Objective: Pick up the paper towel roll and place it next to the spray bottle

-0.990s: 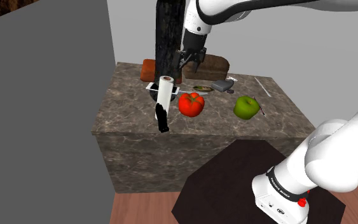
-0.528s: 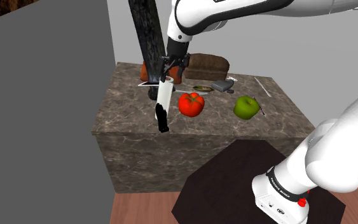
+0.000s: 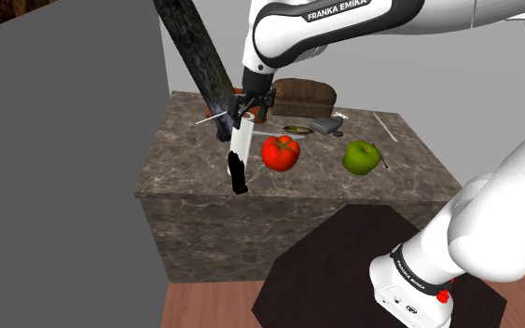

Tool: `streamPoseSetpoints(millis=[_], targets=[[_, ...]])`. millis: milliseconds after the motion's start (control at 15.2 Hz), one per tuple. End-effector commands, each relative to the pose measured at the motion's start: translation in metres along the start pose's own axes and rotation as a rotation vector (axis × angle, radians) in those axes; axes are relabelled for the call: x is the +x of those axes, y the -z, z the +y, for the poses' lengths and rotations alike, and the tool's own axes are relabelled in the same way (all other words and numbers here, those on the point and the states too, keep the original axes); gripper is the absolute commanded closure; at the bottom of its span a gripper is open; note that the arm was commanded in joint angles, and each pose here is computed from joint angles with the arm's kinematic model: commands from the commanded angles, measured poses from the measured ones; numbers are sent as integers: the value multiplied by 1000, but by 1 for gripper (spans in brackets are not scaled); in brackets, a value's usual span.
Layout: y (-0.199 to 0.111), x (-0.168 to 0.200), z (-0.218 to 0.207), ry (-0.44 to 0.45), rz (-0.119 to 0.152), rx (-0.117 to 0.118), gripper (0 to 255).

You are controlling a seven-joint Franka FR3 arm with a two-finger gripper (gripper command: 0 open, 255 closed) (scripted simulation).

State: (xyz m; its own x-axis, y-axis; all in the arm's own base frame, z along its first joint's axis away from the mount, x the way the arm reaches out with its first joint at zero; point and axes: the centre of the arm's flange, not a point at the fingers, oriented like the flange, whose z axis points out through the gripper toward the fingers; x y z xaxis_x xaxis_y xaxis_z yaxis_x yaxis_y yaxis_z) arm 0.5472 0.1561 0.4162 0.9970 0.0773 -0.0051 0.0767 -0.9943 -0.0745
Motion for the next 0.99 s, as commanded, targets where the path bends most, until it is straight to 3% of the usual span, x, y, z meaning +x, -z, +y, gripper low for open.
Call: streamPoseSetpoints(millis=[0,198,264,924], targets=[[-1,0,0,0,0,0,0],[0,0,0,0,0,0,0],[0,0,0,0,0,0,255],[5,0,0,0,0,0,255]])
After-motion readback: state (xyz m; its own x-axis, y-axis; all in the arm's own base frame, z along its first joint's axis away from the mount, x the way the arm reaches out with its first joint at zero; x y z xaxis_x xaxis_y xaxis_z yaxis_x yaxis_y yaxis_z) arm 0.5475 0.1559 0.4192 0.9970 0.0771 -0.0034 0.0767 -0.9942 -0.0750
